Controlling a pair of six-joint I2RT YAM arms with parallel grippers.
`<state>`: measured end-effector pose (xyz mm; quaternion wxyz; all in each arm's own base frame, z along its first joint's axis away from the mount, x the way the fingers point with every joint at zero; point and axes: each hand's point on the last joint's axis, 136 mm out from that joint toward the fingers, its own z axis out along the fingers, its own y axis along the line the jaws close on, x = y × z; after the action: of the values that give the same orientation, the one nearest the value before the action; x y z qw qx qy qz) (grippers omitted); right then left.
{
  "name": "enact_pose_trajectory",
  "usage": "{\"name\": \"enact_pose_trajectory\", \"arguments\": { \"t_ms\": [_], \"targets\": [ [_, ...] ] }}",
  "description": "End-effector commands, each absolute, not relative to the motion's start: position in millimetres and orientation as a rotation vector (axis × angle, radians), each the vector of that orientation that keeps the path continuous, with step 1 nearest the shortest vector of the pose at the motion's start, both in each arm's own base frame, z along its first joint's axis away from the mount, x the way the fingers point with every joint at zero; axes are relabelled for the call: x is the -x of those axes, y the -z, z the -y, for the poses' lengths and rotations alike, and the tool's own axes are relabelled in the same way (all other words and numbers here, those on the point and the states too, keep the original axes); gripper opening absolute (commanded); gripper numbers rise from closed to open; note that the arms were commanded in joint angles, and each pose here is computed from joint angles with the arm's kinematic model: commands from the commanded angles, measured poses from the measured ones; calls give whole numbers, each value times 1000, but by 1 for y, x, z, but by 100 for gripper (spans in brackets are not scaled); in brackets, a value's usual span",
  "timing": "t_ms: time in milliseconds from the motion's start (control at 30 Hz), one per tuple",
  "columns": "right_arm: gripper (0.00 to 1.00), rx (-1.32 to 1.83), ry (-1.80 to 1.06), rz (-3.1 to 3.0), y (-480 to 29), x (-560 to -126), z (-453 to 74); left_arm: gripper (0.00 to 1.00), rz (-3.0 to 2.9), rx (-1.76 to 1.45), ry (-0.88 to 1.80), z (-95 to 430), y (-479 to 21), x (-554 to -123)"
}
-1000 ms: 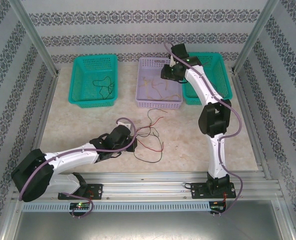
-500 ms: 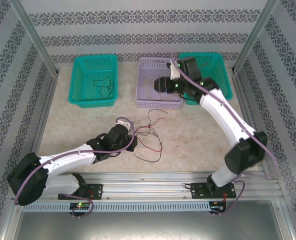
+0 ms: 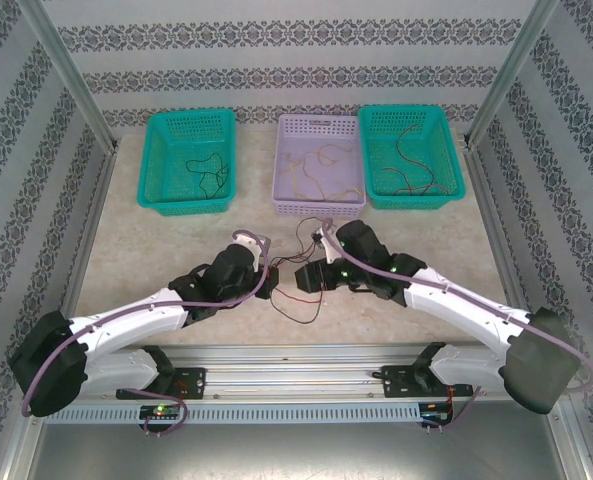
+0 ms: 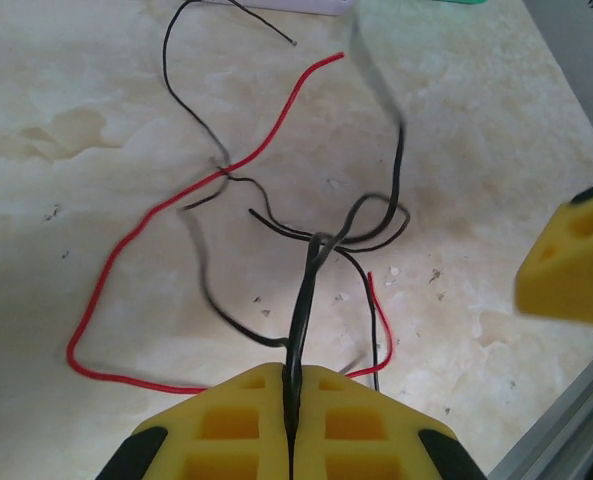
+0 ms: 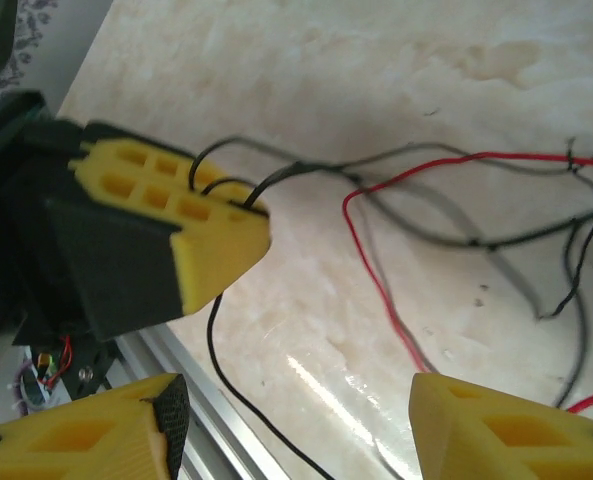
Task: Untangle the cables
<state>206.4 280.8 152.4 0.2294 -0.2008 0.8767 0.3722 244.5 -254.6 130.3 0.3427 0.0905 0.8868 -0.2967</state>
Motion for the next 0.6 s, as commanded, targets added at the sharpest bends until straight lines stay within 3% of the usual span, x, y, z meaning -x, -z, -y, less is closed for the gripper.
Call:
{"name": "enact_pose_trajectory", "arguments": {
  "t_ms": [0, 167, 567],
  "targets": [
    [60, 553, -1043, -2313, -159, -212, -297, 0, -2238, -249, 852, 271, -151, -249],
    [55, 510, -914, -2351, -140, -219, -292, 0, -2222, -243, 843, 268, -162, -250],
    [57, 486, -901, -2209, -168, -214, -271, 0, -1995, -161, 905, 238, -253, -239]
  ]
}}
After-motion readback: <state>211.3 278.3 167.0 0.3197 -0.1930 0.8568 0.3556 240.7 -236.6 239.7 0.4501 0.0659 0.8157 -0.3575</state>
